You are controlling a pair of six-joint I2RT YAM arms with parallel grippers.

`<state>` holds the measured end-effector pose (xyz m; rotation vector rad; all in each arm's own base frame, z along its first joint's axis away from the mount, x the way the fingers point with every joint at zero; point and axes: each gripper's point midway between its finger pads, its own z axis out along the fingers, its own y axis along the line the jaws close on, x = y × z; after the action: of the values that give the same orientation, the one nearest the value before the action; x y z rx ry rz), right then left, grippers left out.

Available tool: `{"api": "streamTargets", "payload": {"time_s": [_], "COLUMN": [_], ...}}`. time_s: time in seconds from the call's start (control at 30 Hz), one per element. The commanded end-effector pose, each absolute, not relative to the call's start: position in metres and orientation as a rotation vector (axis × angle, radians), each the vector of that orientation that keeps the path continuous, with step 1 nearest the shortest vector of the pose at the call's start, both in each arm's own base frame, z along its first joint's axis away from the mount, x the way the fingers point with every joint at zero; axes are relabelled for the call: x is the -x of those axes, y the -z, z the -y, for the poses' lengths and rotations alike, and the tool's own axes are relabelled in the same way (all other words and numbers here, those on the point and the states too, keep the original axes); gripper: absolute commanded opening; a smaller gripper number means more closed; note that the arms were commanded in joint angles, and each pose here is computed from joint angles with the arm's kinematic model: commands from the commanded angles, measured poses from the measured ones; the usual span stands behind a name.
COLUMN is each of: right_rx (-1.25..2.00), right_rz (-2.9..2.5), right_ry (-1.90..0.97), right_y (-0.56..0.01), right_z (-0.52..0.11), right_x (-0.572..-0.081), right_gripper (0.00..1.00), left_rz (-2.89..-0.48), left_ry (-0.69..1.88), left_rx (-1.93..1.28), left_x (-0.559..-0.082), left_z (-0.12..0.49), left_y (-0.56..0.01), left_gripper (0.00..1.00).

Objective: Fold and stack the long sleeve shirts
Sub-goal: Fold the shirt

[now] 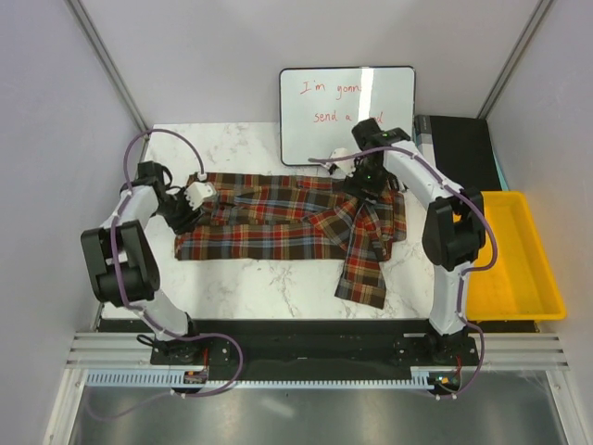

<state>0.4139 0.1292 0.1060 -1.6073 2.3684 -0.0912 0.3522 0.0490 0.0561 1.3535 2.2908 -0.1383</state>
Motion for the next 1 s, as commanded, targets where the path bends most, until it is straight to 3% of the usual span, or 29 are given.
{"api": "streamTargets", "payload": {"time_s": [0.0,0.13,0.27,0.43,0.63,0.97], "right_rx": [1.245,0.990,0.782,0.764,0.838,1.015], "right_rz": [-2.587,-2.732,-2.867,-2.860,-2.920,-3.081], "right_ry": [-0.335,-0.606,-0.698,-0.541,-0.395,-0.251], "right_y": [-0.127,-0.119,-0.100,-0.083,-0.047,0.000], "right_z": [-0.117,-0.111,-0.098,-0.085,-0.080,-0.055], "right_x": [-0.390,-0.362,-0.345,-0.358,-0.363,-0.325], "right_gripper": [0.75,0.70,0.61,0.55,0.51,0.46], "left_rz": [-2.086,-1.840,-2.010,-2.256,-2.369,-2.526], "left_ry": [0.225,0.348,0.557,0.469,0.298,0.227], "left_rx": [-1.384,-1.509,-1.372,-1.300,-1.328,-1.582], "left_x": [-0.323,-0.283,-0.269,-0.285,-0.306,-0.258], "left_z": [0.015,0.095,0.129,0.108,0.084,0.047], "left_y": [-0.108,-0.140,-0.129,-0.080,-0.042,0.022], "left_gripper": [0.61,0.71,0.70,0.62,0.61,0.57]}}
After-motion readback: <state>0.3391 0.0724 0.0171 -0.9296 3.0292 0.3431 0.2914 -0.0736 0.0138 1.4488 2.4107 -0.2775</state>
